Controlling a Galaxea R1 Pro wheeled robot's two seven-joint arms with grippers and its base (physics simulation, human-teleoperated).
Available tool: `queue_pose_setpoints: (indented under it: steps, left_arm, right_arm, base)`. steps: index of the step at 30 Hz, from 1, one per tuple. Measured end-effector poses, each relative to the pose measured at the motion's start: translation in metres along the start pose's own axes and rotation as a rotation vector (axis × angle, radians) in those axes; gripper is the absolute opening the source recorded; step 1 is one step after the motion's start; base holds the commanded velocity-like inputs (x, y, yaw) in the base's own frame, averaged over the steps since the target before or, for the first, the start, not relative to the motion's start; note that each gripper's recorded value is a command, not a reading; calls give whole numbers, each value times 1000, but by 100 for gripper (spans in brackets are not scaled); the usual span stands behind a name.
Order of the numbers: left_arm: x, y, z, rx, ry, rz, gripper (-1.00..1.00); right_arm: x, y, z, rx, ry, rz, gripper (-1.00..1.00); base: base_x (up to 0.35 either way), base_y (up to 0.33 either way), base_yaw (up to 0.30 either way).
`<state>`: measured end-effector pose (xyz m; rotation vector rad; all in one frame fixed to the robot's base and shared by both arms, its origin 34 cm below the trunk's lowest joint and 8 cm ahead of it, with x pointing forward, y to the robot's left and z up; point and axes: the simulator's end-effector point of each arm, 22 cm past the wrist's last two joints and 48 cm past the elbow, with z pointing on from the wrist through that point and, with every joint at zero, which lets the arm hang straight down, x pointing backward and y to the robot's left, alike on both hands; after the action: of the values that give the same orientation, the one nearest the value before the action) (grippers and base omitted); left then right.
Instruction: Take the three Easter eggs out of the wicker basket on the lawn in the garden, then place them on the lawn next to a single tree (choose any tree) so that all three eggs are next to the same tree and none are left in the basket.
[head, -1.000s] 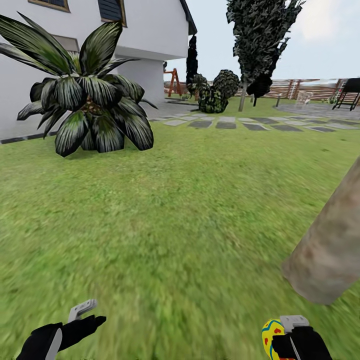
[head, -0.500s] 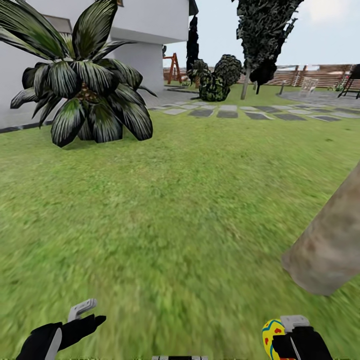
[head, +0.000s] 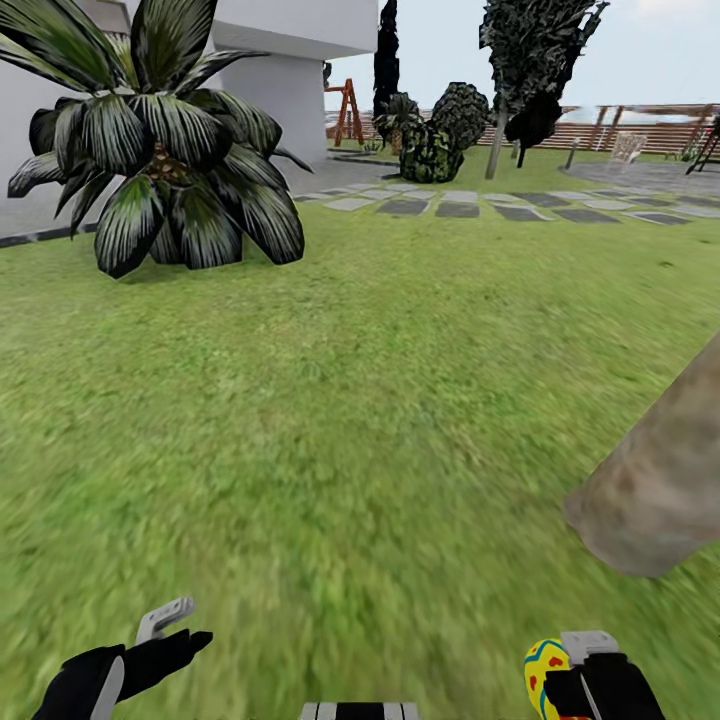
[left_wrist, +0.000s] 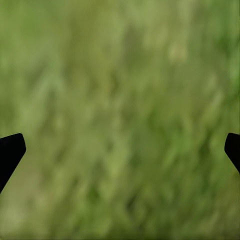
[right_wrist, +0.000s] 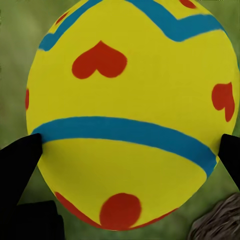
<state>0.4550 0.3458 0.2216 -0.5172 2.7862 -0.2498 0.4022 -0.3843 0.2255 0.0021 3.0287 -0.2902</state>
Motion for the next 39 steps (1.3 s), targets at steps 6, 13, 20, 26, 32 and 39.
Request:
queue_pose_setpoints:
  steps: [6, 13, 20, 26, 32, 39]
  left_arm:
    - [4, 0, 1, -1, 8, -1, 100]
    - [4, 0, 2, 0, 9, -2, 100]
    - [11, 3, 7, -7, 28, -4, 100]
    - [21, 8, 14, -17, 52, -7, 100]
    - [30, 12, 21, -26, 76, -8, 100]
    - [42, 15, 28, -33, 104, -14, 100]
  right_arm:
    - [0, 1, 0, -2, -1, -1, -100]
    - [0, 1, 0, -2, 0, -1, -100]
    - [6, 2, 6, -2, 20, -5, -100]
    - [14, 4, 14, -2, 44, -9, -100]
    - [22, 5, 21, -2, 69, -14, -100]
    - [32, 7, 29, -2, 97, -19, -100]
  base:
    - [173, 0, 0]
    - [173, 0, 0]
    - [2, 0, 0]
    - [0, 0, 0]
    - [0, 0, 0]
    - [0, 0, 0]
